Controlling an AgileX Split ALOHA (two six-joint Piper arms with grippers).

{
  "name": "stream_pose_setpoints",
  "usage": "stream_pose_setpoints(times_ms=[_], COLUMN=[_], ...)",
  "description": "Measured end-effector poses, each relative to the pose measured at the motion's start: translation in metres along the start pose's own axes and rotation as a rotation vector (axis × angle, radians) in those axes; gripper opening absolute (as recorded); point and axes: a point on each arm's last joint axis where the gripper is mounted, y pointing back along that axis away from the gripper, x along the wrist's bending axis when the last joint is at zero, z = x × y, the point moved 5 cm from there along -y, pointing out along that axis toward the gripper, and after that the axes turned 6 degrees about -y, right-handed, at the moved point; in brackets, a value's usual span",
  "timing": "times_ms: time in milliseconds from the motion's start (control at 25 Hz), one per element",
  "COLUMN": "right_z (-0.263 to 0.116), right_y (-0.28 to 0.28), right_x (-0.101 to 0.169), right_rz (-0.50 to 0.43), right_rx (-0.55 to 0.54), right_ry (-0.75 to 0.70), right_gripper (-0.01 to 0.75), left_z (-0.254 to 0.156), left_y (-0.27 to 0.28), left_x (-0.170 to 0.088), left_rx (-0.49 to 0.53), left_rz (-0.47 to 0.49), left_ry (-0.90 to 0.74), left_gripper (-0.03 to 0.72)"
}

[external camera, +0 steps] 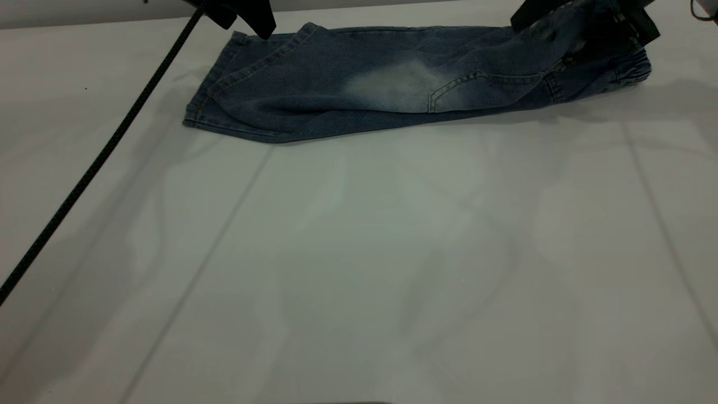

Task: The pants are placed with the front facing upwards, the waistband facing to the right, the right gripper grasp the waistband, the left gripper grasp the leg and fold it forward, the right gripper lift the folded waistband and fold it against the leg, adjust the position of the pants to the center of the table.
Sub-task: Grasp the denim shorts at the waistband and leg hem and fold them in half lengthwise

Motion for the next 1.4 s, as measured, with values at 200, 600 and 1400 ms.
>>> stream_pose_setpoints(times_ms=[200,600,1400], right_z=[0.009,0.059,0.002], right_y=[-0.019,0.017,0.056], right_x=[0.03,0.049,-0.071], right_rz=[0.071,0.267,-0.142], right_rx=[-0.085,-0.489,-0.041], right_ry=[0.178,0.272,-0.21], right_gripper=[0.594,0.594,0.594], left_z=[0.0,0.0,0.0], left_y=[0.0,0.0,0.0], left_x=[0.0,0.0,-0.001], left_rx=[-0.003,-0.001,0.003], left_rz=[0.003,0.001,-0.003], left_ry=[0.0,0.0,-0.001], left_gripper=[0.548,0.548,0.548])
